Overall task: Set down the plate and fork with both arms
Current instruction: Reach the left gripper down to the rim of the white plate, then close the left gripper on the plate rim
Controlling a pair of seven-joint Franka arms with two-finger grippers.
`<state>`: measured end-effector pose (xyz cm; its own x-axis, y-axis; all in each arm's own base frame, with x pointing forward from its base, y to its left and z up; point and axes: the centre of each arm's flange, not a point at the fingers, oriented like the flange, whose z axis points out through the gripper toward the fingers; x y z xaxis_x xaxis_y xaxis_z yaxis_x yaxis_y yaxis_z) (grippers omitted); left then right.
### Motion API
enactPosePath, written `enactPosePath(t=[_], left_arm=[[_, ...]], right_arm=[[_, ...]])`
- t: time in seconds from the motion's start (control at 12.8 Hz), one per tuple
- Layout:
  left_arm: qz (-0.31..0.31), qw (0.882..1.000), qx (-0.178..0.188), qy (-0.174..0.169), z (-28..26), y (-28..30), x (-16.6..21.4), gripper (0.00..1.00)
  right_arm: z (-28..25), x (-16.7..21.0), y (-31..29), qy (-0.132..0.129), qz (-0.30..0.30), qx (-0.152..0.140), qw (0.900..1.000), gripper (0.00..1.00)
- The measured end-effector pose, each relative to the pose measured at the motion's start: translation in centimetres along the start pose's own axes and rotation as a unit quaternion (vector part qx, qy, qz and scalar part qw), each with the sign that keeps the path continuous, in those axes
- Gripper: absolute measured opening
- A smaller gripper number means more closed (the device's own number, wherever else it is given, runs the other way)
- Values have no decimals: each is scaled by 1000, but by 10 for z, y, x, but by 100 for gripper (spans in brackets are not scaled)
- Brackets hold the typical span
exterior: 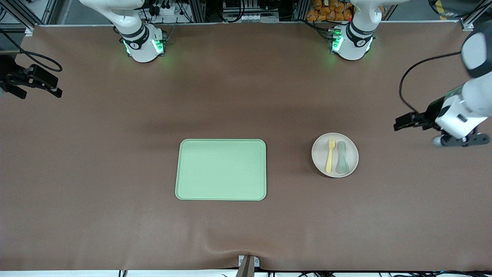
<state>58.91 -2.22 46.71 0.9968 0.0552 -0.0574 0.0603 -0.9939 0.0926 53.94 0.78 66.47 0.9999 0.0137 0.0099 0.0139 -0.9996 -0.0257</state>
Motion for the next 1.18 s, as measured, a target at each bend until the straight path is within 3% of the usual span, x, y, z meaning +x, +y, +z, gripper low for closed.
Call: enactPosePath(t=[0.31,0.47,0.63,0.86,1.18], left_arm=[[7,1000,-23,4,119,-19,-2,100],[9,1000,-25,0,158,-29,4,95],[0,999,-37,-4,189,-35,8,78],[2,998,-69,10,234,-36,6,78],[5,994,-106,2,263,-35,1,73]], right_arm=[[0,0,2,0,2,0,1000,100],[0,0,3,0,3,0,1000,100],[0,0,3,0,3,0,1000,100],[0,0,3,0,2,0,1000,100],[0,0,3,0,3,0,1000,100]])
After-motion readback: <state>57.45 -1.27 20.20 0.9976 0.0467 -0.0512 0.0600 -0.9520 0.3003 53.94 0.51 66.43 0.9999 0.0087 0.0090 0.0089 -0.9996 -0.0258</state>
